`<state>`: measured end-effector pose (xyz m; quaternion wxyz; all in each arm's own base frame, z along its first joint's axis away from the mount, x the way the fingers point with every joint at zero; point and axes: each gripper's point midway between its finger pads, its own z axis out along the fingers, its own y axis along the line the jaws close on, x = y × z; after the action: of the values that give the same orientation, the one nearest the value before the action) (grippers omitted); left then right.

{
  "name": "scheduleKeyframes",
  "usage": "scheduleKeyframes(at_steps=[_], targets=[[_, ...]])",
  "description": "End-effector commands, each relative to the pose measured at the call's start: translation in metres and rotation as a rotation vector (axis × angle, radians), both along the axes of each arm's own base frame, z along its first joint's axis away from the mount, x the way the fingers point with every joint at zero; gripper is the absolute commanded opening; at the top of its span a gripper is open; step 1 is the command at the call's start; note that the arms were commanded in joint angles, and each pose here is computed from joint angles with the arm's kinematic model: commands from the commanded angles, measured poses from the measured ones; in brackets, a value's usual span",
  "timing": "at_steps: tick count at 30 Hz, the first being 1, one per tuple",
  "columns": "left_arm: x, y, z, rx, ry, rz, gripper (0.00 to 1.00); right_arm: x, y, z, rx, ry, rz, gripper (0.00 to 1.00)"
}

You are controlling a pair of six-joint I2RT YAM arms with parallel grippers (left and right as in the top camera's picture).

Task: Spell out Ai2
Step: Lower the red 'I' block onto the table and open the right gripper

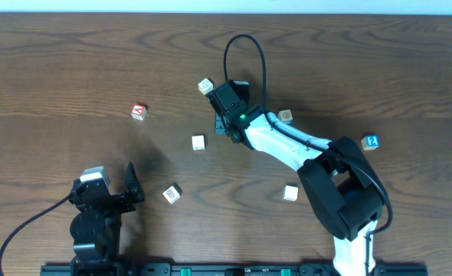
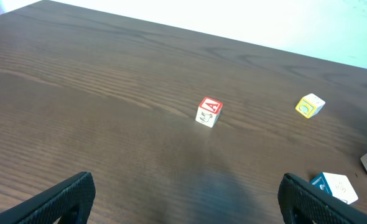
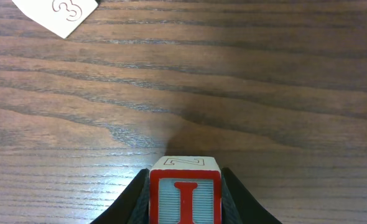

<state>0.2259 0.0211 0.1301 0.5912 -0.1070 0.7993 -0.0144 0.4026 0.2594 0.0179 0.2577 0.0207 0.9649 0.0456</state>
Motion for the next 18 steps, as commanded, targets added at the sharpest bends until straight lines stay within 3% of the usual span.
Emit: scheduleKeyframes(at_steps=[1, 18], targets=[[0.000, -0.001, -0.011, 0.000, 0.024, -0.007, 0.95, 0.005, 0.002, 0.004, -0.003, -0.021, -0.020, 0.01], [0.000, -0.001, -0.011, 0.000, 0.024, -0.007, 0.95, 0.001, -0.001, -0.011, -0.027, 0.010, -0.020, 0.01]])
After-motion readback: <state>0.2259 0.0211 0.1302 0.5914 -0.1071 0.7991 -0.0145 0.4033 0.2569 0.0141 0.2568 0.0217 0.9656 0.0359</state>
